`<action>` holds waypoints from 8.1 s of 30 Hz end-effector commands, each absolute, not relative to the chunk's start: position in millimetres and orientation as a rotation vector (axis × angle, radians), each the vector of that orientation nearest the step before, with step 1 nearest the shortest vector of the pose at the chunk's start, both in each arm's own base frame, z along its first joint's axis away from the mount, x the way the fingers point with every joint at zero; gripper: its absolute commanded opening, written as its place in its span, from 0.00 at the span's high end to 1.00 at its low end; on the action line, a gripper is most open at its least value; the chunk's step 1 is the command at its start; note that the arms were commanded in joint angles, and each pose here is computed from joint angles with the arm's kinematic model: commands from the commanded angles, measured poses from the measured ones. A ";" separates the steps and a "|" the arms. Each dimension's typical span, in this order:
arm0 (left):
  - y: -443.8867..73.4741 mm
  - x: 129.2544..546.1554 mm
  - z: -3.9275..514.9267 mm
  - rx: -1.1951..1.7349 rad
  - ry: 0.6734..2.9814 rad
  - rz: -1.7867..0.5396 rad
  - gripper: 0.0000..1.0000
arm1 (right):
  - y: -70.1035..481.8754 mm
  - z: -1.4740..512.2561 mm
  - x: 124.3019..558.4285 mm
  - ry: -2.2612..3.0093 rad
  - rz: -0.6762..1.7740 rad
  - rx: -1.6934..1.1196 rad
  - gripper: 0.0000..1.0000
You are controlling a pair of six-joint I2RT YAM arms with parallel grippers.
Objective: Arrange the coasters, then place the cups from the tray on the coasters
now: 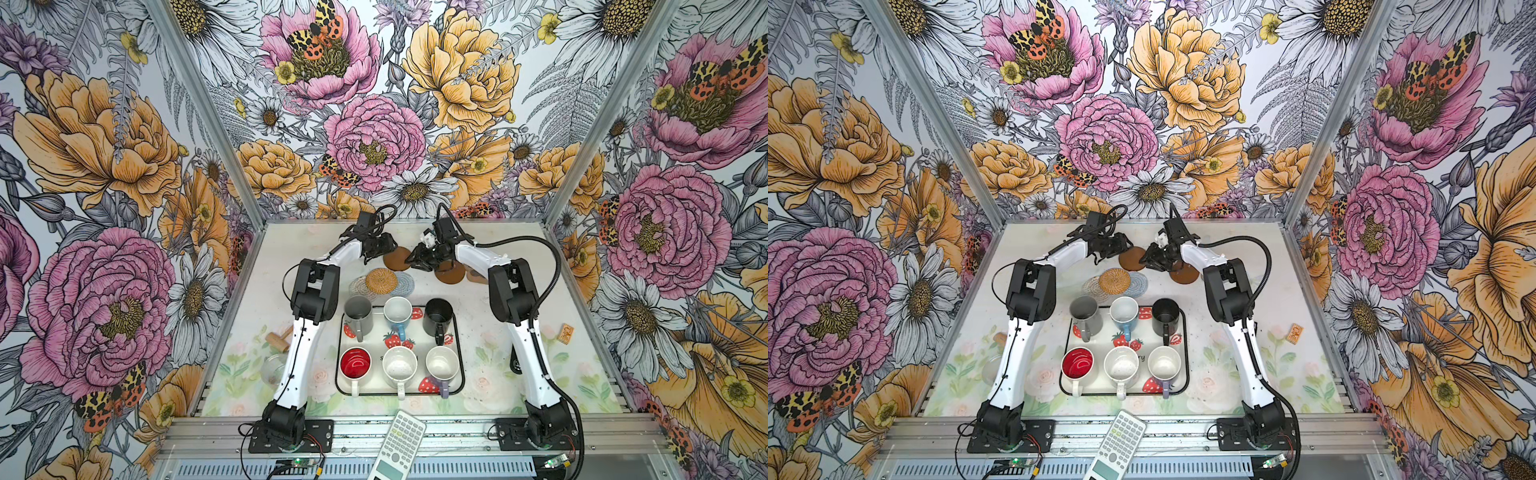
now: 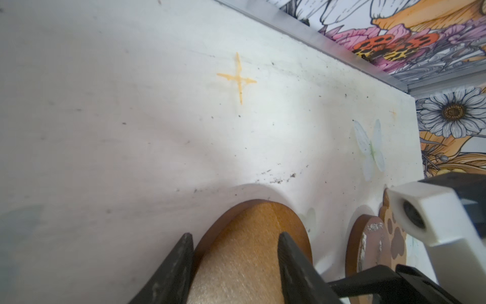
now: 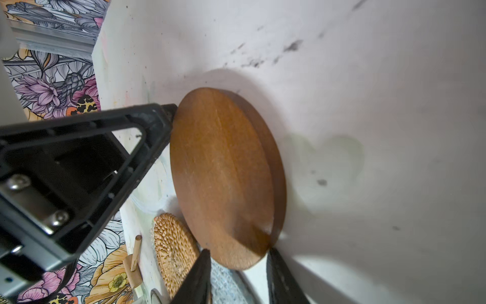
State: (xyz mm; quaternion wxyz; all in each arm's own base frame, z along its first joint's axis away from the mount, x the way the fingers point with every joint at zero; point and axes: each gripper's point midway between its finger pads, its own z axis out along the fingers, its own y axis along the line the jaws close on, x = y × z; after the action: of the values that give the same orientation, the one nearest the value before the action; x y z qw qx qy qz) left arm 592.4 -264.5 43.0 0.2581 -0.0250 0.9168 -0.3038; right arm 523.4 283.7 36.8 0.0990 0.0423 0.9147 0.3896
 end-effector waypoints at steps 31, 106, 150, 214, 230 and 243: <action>-358.7 514.8 12.9 0.146 2.636 -0.982 0.48 | 217.5 52.6 471.4 2.740 0.949 0.107 0.63; -177.9 461.1 45.9 -0.037 2.725 -0.574 0.43 | 326.1 48.5 465.0 2.748 1.123 -0.096 0.53; -214.7 489.8 87.8 -0.159 2.423 -1.082 1.00 | 378.4 73.8 500.7 2.642 1.293 -0.102 0.67; -31.9 487.0 134.2 -0.475 2.293 -0.567 0.50 | 328.2 96.0 457.5 2.675 1.096 -0.195 0.89; -139.9 475.4 139.8 -0.186 2.405 -0.749 0.80 | 326.1 47.8 441.4 2.803 1.026 -0.216 1.00; -169.7 472.1 100.3 -0.142 2.509 -0.754 0.80 | 333.1 19.0 458.4 2.844 1.032 -0.203 1.00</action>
State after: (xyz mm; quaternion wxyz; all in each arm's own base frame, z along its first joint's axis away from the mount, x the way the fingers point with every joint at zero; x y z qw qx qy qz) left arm 465.0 -163.4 90.6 0.2451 -0.0707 0.9281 -0.2712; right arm 454.5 331.9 32.5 0.0600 -0.0646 0.9327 0.3498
